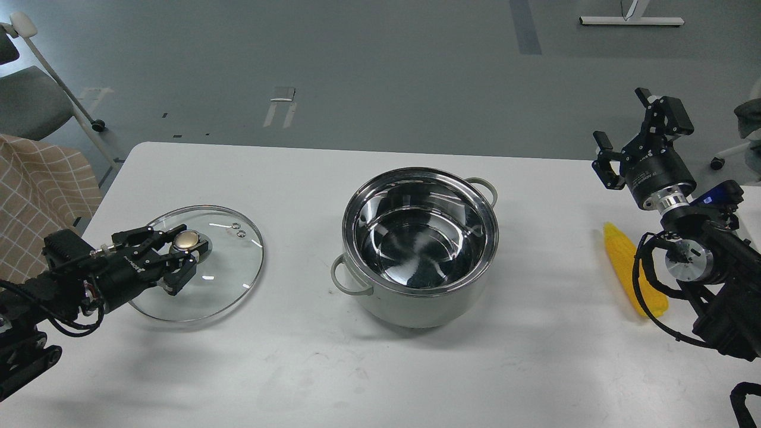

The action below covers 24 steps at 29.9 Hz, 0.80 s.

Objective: Open pot and put corn in
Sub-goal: 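Lower the lid onto the table beside the pot and release it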

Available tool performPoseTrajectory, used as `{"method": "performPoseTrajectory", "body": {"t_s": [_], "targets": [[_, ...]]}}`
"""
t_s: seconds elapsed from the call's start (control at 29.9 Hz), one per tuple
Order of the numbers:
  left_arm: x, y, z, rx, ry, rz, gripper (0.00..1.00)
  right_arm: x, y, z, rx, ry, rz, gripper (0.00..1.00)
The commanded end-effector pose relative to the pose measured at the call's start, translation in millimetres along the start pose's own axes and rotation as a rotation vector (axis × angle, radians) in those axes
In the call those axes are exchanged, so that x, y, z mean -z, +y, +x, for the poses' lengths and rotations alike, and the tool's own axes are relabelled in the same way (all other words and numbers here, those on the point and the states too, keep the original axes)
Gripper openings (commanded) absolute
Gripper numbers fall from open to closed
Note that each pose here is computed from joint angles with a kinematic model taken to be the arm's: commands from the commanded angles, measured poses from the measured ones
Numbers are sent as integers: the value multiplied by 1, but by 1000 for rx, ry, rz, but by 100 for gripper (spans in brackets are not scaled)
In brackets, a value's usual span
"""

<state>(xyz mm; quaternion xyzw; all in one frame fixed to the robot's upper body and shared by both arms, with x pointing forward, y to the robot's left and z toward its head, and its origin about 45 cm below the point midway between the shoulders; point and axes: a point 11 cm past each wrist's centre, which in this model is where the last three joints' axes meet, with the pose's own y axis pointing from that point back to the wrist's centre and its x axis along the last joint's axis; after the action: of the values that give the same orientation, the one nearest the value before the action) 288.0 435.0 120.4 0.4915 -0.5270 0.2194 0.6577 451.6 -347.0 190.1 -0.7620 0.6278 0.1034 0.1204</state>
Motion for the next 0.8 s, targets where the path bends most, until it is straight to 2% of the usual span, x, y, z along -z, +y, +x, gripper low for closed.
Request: {"method": "performPoseTrajectory", "body": {"t_s": [0.0, 0.23, 0.57, 0.64, 0.7, 0.77], "targets": [[1, 1, -2, 5, 2, 4, 58, 0, 0, 0, 1, 2, -1, 100], [1, 3, -6, 14, 2, 7, 71, 0, 0, 0, 1, 2, -1, 100], [0, 3, -6, 14, 4, 5, 74, 0, 0, 0, 1, 2, -1, 100], [0, 3, -6, 14, 4, 6, 80, 0, 0, 0, 2, 2, 0, 100], [1, 3, -5, 11, 4, 8, 92, 0, 0, 0, 1, 2, -1, 100], [1, 3, -5, 10, 3, 8, 95, 0, 0, 0, 1, 2, -1, 100]]}}
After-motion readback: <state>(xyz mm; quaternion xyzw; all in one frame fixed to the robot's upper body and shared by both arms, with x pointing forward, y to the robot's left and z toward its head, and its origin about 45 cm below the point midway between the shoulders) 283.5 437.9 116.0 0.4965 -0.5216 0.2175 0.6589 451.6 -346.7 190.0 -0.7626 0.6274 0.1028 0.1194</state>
